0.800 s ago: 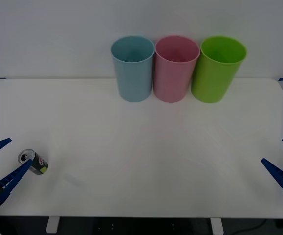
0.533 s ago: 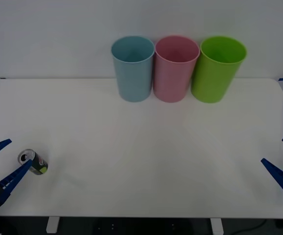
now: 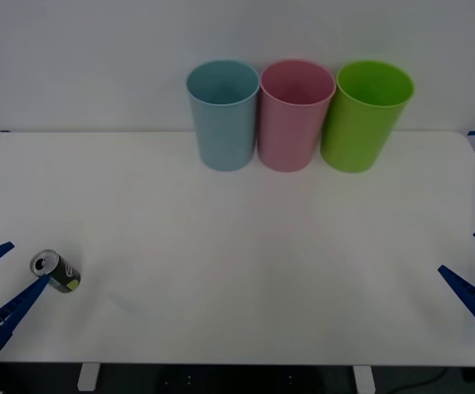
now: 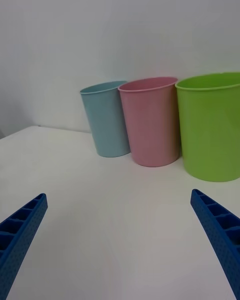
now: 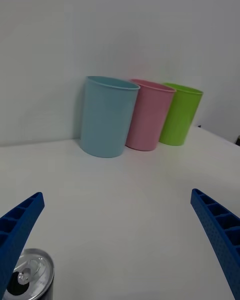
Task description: Grasp the object on the table and drop it into the matching bin: aluminum can to the light blue bin, PET bottle to the pink bin.
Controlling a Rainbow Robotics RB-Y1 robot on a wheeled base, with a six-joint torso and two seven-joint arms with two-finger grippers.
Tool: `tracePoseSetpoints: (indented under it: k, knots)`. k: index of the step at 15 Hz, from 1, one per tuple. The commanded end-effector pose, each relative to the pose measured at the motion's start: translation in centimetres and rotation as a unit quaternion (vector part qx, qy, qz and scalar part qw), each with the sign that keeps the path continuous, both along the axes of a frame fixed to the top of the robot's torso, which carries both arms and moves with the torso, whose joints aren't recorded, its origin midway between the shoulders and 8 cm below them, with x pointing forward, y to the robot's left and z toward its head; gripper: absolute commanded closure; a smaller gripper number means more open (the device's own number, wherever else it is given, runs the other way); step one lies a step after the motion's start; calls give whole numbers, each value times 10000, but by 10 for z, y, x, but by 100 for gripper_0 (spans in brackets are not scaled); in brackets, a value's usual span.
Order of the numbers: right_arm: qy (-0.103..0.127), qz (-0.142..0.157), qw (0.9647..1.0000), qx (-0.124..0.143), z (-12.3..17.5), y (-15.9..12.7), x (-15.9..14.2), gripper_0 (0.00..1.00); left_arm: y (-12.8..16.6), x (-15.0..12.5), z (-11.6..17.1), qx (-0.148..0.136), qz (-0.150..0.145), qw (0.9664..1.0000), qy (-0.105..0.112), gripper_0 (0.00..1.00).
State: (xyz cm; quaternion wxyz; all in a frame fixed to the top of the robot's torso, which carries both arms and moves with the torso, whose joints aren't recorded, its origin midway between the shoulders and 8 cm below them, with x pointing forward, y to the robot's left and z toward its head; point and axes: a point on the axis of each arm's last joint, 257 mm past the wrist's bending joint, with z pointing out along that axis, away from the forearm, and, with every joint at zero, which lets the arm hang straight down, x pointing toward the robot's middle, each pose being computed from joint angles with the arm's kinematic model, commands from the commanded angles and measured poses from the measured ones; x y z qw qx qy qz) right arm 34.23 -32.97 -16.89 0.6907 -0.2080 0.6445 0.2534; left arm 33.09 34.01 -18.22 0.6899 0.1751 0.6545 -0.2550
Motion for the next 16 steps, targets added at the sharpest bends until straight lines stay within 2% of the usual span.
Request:
tracePoseSetpoints:
  k: [1, 4, 6, 7, 9, 14, 16]
  knots:
    - [1, 0, 10000, 0, 0, 0, 0, 0, 9, -4, -11, 70, 197, 9997, 134, 0]
    - [1, 0, 10000, 0, 0, 0, 0, 0, 22, -6, -22, 152, 478, 9984, 273, 0]
    - [1, 0, 10000, 0, 0, 0, 0, 0, 35, -7, -31, 261, 762, 9961, 370, 0]
    - [1, 0, 10000, 0, 0, 0, 0, 0, 43, -8, -41, 445, 905, 9938, 464, 0]
    - [1, 0, 10000, 0, 0, 0, 0, 0, 54, -14, -51, 517, 1070, 9912, 585, 0]
    - [1, 0, 10000, 0, 0, 0, 0, 0, 78, -19, -91, 1008, 1381, 9833, 629, 0]
    - [1, 0, 10000, 0, 0, 0, 0, 0, 81, -17, -106, 1117, 1439, 9811, 660, 0]
